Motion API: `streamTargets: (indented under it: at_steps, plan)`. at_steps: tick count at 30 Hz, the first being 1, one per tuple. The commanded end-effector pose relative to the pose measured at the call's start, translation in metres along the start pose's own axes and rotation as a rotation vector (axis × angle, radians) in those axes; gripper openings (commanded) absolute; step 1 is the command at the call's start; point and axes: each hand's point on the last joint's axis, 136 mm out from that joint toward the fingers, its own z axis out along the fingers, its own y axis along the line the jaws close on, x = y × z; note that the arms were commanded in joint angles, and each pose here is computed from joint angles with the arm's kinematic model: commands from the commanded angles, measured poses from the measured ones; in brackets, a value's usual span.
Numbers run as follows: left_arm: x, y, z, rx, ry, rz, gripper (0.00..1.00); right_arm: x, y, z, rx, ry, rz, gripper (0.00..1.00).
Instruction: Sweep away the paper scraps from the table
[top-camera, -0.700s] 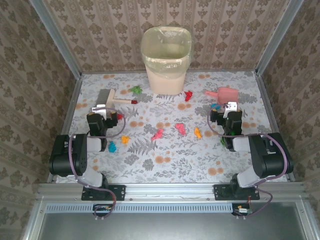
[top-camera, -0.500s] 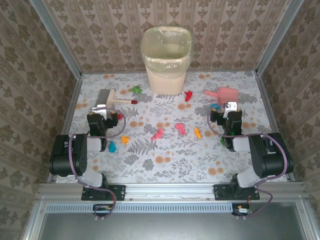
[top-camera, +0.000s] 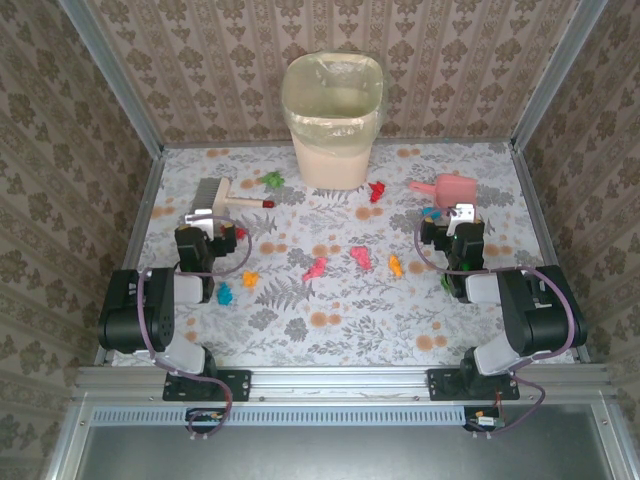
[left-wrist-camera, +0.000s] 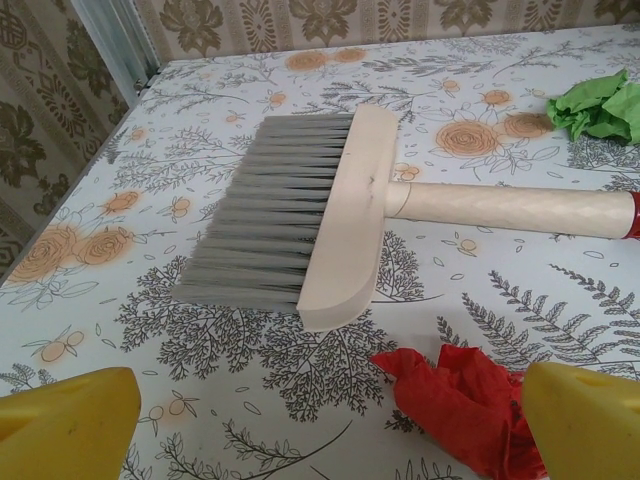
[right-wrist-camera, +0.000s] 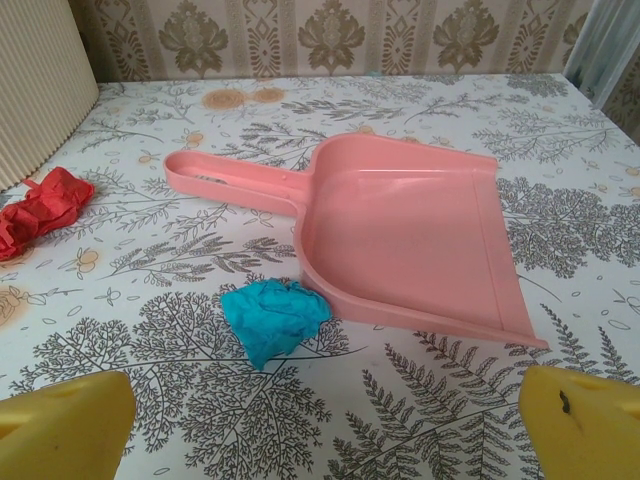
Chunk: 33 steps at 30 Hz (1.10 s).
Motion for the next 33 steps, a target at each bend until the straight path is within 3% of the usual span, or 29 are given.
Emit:
streamTargets:
  at_steps: [1,12,19,23,25,28,33]
  plan:
    - [-0.007,0.0,0.002,0.009,-0.013,0.012,1.0,-0.003,0.003,0.003,-0.018,0.0,0.017,1.0]
    - [-0.009,0.005,-0.001,0.003,-0.029,-0.017,1.0,-0.008,0.005,0.002,-0.029,-0.002,0.012,1.0]
    - [-0.054,0.015,-0.042,-0.07,-0.12,-0.021,1.0,-0.051,-0.011,-0.034,0.046,-0.072,0.05,1.0]
    - [-0.093,0.018,-0.075,-0.071,-0.263,-0.161,1.0,-0.075,-0.018,-0.052,0.072,-0.093,0.128,1.0]
    - [-0.099,0.026,-0.087,-0.087,-0.314,-0.302,1.0,-0.086,-0.017,-0.059,0.056,-0.109,0.177,1.0]
    - [-0.097,0.046,-0.103,-0.164,-0.356,-0.521,1.0,-0.092,-0.019,-0.067,0.051,-0.107,0.327,1.0]
    - [-0.086,0.063,-0.117,-0.233,-0.366,-0.718,1.0,-0.084,-0.039,-0.078,0.128,-0.124,0.631,1.0]
